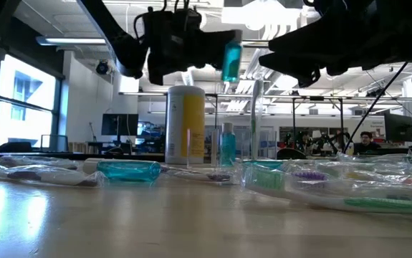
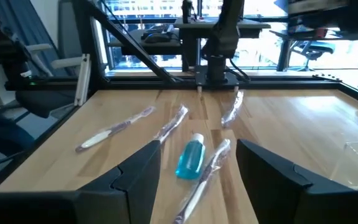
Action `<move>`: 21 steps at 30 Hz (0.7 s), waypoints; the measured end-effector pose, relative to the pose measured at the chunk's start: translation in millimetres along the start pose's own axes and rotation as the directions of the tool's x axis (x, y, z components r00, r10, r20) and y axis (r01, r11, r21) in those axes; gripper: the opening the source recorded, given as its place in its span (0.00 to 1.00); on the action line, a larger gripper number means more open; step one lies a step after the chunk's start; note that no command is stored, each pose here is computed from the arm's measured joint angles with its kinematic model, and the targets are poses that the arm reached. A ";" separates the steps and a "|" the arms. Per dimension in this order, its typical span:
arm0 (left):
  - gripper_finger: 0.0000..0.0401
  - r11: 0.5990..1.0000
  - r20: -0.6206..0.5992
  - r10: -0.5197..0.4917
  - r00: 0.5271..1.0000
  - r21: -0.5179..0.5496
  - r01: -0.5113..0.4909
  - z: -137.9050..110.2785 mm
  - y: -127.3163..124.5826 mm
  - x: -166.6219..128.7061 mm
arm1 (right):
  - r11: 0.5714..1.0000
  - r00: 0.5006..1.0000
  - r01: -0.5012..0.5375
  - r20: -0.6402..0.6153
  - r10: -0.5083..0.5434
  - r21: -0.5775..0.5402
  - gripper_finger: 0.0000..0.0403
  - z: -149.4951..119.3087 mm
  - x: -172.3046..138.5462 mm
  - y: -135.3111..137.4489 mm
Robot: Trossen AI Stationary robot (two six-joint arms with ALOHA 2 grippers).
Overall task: Pick & Place toothbrushing station
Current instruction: Put the top left mouthwash into the transparent organizer
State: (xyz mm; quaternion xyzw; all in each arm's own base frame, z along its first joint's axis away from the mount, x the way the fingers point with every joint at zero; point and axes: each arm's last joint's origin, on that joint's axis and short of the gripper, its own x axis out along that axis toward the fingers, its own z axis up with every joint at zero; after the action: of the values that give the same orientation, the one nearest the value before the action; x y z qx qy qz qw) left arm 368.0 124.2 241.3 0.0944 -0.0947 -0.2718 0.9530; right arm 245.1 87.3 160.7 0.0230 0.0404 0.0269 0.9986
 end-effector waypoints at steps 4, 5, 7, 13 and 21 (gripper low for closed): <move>0.20 0.994 0.000 0.100 0.995 -0.042 -0.100 2.7 17.1 -16.0 | 0.999 1.000 -0.024 0.004 0.024 -0.029 0.50 0.1 -1.9 6.3; 0.20 0.991 0.004 0.128 0.992 -0.046 -0.128 3.4 19.4 -18.5 | 0.999 1.000 -0.020 0.009 0.020 -0.042 0.50 0.6 -2.5 7.4; 0.20 0.978 0.007 0.202 0.979 -0.063 -0.201 3.9 21.2 -18.3 | 0.998 1.000 -0.006 0.020 0.007 -0.064 0.50 2.7 -4.0 9.2; 0.20 0.927 -0.031 0.343 0.939 -0.148 -0.344 -7.0 21.5 -13.5 | 0.996 0.999 0.032 0.037 -0.029 -0.080 0.50 6.0 -5.2 8.5; 0.20 0.870 -0.066 0.447 0.892 -0.200 -0.451 -22.1 14.8 -5.4 | 0.997 0.997 0.066 0.045 -0.063 -0.049 0.50 6.6 -5.5 8.1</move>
State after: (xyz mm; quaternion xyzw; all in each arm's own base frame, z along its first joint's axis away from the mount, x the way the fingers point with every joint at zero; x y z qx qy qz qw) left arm 376.0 142.2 222.7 -0.0287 -0.0764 -0.0506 0.9954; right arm 239.8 94.8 168.1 -0.0029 0.0188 -0.0048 0.9998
